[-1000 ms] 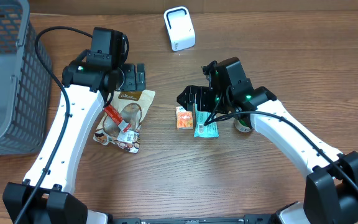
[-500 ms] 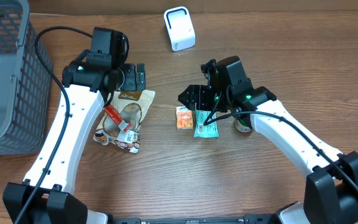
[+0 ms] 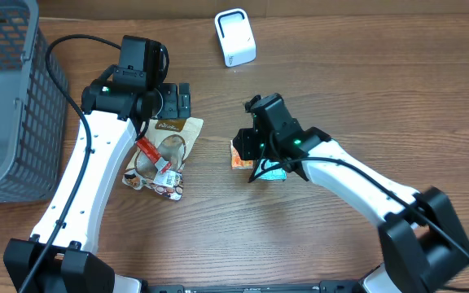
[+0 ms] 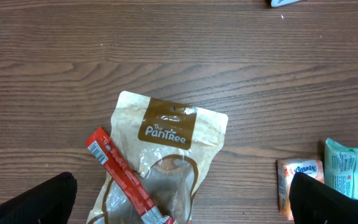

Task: Scan the item barcode
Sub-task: 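Lower the right gripper onto the orange Kleenex tissue pack and grasp it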

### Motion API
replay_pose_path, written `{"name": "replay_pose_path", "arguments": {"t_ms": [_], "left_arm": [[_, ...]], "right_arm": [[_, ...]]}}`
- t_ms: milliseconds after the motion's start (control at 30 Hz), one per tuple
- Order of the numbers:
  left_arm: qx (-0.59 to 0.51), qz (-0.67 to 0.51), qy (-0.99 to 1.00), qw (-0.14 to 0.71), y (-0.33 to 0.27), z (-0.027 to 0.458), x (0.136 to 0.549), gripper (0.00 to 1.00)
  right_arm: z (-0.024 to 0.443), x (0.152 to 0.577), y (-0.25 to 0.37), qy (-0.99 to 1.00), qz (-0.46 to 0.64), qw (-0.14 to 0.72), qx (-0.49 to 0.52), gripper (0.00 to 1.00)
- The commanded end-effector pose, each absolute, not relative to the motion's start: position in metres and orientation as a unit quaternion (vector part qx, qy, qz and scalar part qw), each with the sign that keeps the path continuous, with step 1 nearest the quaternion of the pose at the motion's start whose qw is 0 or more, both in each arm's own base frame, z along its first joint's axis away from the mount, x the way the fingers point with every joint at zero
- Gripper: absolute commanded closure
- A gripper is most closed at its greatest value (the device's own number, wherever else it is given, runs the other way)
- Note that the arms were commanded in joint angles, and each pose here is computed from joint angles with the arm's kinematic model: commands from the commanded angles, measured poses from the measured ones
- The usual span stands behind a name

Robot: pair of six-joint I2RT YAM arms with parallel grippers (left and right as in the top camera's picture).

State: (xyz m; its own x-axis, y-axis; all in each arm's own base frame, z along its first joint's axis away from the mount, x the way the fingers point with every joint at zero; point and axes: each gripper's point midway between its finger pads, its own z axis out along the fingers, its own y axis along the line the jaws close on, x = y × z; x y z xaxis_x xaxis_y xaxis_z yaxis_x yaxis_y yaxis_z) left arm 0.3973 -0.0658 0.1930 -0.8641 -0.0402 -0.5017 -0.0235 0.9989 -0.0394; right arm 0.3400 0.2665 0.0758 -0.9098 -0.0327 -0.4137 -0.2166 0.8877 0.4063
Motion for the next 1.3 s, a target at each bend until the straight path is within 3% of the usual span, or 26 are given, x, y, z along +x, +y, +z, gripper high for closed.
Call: {"name": "replay_pose_path", "arguments": {"t_ms": [0,667,867,967,1100,1267], "left_arm": [[-0.012,-0.014,0.962,0.273,-0.067,0.203,0.399,0.0],[-0.012,-0.014,0.962,0.273,-0.067,0.203,0.399,0.0],[-0.012,-0.014,0.962,0.273,-0.067,0.203,0.399,0.0],[-0.012,-0.014,0.962,0.273,-0.067,0.203,0.399,0.0],[-0.012,-0.014,0.962,0.273,-0.067,0.203,0.399,0.0],[-0.012,-0.014,0.962,0.273,-0.067,0.203,0.399,0.0]], "right_arm": [[0.049,0.343,0.256,0.961,0.192,0.193,-0.056,0.67],[0.023,0.339,0.243,0.967,0.167,0.187,-0.046,0.66],[-0.004,0.339,0.242,0.973,0.158,0.167,-0.031,0.67],[-0.01,0.335,0.244,0.974,0.164,0.154,-0.031,0.72],[-0.006,0.331,0.25,0.972,0.183,0.145,-0.035,0.95],[0.049,0.341,0.26,0.954,0.262,0.142,-0.038,0.96]]}}
